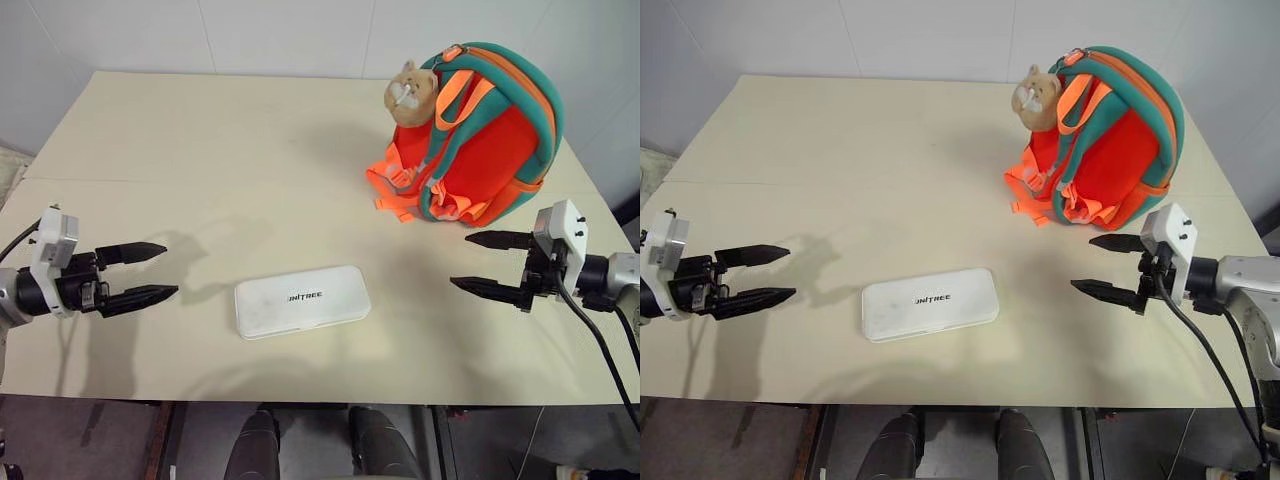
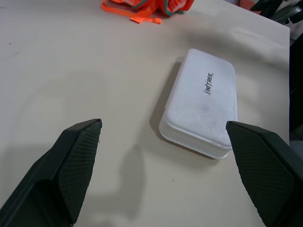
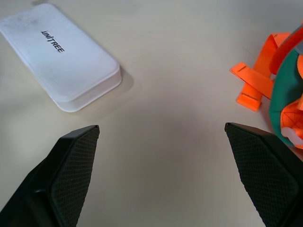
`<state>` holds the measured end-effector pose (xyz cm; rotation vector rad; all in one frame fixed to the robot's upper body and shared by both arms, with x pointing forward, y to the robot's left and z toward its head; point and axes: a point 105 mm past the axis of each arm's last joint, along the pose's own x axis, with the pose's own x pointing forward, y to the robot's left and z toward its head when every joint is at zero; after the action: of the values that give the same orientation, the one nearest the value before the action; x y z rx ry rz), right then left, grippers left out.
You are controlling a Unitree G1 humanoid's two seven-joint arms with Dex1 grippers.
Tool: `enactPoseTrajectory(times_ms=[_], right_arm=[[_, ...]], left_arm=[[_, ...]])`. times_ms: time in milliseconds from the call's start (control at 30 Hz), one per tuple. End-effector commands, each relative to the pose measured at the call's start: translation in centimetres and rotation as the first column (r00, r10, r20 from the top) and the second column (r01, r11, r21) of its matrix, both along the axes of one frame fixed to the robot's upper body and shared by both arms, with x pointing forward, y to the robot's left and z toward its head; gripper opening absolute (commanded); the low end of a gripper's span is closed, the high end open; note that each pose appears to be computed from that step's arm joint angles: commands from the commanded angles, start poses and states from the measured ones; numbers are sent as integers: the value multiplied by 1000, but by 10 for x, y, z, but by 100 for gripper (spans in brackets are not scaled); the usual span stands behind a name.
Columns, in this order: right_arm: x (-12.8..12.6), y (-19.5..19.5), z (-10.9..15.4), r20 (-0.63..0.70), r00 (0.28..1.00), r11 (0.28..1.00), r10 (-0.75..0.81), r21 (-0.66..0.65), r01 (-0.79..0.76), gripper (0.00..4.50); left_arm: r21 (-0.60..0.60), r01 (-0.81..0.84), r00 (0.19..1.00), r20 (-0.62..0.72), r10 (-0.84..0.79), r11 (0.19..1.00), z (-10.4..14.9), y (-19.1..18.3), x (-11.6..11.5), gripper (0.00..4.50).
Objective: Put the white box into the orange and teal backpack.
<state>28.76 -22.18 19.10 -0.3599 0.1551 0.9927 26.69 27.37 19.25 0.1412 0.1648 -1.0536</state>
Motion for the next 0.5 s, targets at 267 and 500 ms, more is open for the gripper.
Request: enactPoseTrajectory(times_ms=[267, 500], right_arm=[[-3, 38, 18, 85, 996, 993, 33, 106, -42, 448], [-4, 54, 17, 97, 994, 992, 39, 117, -50, 321]], left_arm=[[12, -23, 997, 77, 22, 1000, 13, -9, 11, 450], [39, 7, 987, 161, -13, 999, 20, -14, 14, 392]])
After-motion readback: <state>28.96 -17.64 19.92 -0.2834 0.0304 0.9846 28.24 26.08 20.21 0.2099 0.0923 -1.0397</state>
